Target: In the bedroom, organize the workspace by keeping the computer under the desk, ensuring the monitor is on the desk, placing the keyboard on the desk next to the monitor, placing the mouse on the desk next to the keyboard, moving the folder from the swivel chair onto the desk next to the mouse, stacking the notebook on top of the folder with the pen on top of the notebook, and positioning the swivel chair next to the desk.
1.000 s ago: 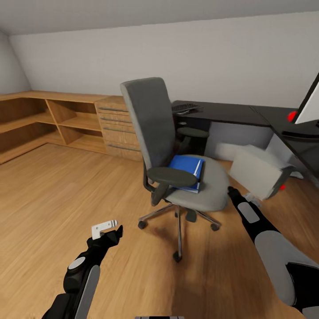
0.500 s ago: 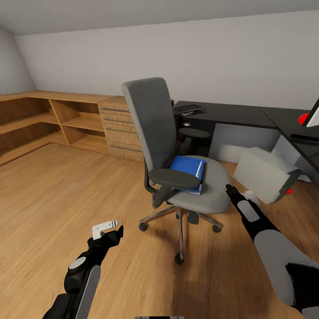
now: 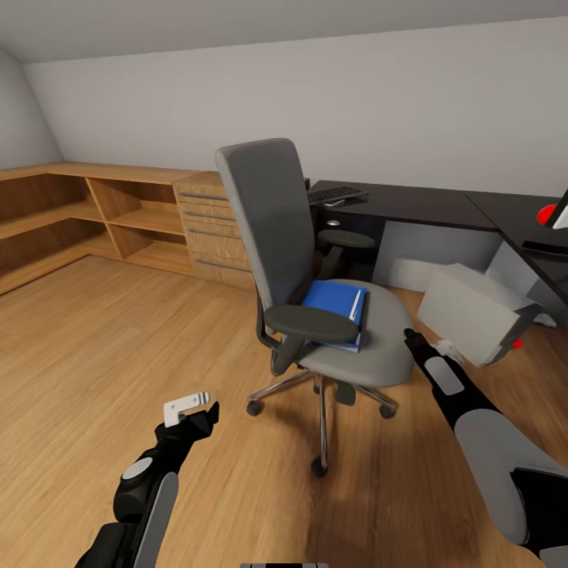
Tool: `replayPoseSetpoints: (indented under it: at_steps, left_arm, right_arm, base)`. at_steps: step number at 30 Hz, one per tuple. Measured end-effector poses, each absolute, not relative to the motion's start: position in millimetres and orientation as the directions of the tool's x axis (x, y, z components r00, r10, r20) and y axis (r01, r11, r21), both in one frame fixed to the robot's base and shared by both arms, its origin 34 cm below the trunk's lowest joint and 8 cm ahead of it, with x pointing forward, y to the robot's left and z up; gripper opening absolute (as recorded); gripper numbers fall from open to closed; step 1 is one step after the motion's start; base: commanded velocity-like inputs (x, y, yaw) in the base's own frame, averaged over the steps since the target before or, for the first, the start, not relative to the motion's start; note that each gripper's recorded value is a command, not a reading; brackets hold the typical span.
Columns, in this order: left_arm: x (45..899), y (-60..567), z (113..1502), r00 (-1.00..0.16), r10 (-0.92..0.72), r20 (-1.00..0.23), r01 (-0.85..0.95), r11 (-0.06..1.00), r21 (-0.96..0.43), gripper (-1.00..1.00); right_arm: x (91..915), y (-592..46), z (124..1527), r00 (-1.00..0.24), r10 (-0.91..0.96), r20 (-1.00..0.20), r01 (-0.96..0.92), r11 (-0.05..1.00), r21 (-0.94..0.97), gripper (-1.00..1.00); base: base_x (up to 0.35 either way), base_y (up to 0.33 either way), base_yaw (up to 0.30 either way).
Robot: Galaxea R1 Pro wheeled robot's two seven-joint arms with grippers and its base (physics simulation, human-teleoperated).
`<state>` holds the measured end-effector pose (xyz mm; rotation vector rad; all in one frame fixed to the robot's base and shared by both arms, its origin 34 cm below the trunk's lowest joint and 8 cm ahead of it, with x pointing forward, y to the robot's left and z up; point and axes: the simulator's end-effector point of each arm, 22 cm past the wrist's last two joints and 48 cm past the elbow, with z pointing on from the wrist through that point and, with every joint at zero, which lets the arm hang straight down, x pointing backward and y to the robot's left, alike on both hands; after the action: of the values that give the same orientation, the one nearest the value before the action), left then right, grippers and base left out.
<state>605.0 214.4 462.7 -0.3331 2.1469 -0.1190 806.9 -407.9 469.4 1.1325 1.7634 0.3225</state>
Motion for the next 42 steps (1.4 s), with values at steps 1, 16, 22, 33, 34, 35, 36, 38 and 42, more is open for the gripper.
replayPoseSetpoints:
  at_steps: [1, 16, 22, 33, 34, 35, 36, 38, 42]
  left_arm:
    - [604.8, 215.3, 462.6, -0.532, -0.283, -0.798, -0.194, 0.958, -0.210, 1.00]
    - [604.9, 218.8, 462.5, -0.529, -0.286, -0.799, -0.202, 0.957, -0.209, 1.00]
    - [604.6, 219.8, 462.4, -0.530, -0.286, -0.799, -0.203, 0.957, -0.208, 1.00]
    - [604.2, 224.2, 461.2, -0.529, -0.290, -0.797, -0.213, 0.955, -0.206, 1.00]
    - [604.2, 224.4, 461.1, -0.529, -0.291, -0.797, -0.214, 0.955, -0.206, 1.00]
    - [604.1, 224.6, 461.1, -0.529, -0.291, -0.797, -0.214, 0.955, -0.206, 1.00]
    - [604.1, 224.7, 461.1, -0.529, -0.291, -0.797, -0.215, 0.955, -0.206, 1.00]
    - [604.1, 224.8, 461.1, -0.529, -0.292, -0.797, -0.215, 0.955, -0.207, 1.00]
    - [604.1, 224.8, 461.1, -0.529, -0.292, -0.797, -0.215, 0.954, -0.207, 1.00]
  right_arm:
    - [806.4, -409.6, 469.5, -0.087, 0.804, -0.588, 0.548, 0.532, 0.646, 1.00]
    - [800.1, -434.0, 468.5, -0.075, 0.795, -0.601, 0.568, 0.530, 0.629, 1.00]
    - [797.5, -441.5, 468.1, -0.060, 0.801, -0.595, 0.578, 0.514, 0.633, 1.00]
    - [796.5, -443.0, 466.1, -0.058, 0.805, -0.590, 0.581, 0.507, 0.636, 1.00]
    - [796.5, -443.0, 466.0, -0.058, 0.806, -0.589, 0.582, 0.507, 0.636, 1.00]
    - [796.4, -443.2, 466.0, -0.058, 0.805, -0.590, 0.582, 0.507, 0.635, 1.00]
    - [796.2, -444.5, 466.5, -0.058, 0.802, -0.594, 0.583, 0.510, 0.632, 1.00]
    - [796.0, -445.1, 466.4, -0.056, 0.803, -0.593, 0.584, 0.508, 0.633, 1.00]
    - [796.4, -444.2, 466.7, -0.055, 0.805, -0.590, 0.583, 0.505, 0.636, 1.00]
  base:
    - [0.183, 0.000, 0.000]
    - [0.151, 0.000, 0.000]
    - [0.197, 0.000, 0.000]
    - [0.067, 0.000, 0.001]
    - [0.002, 0.000, 0.036]
    - [0.001, 0.000, 0.105]
    - [0.001, 0.000, 0.147]
    - [0.000, 0.000, 0.173]
    - [0.000, 0.000, 0.194]
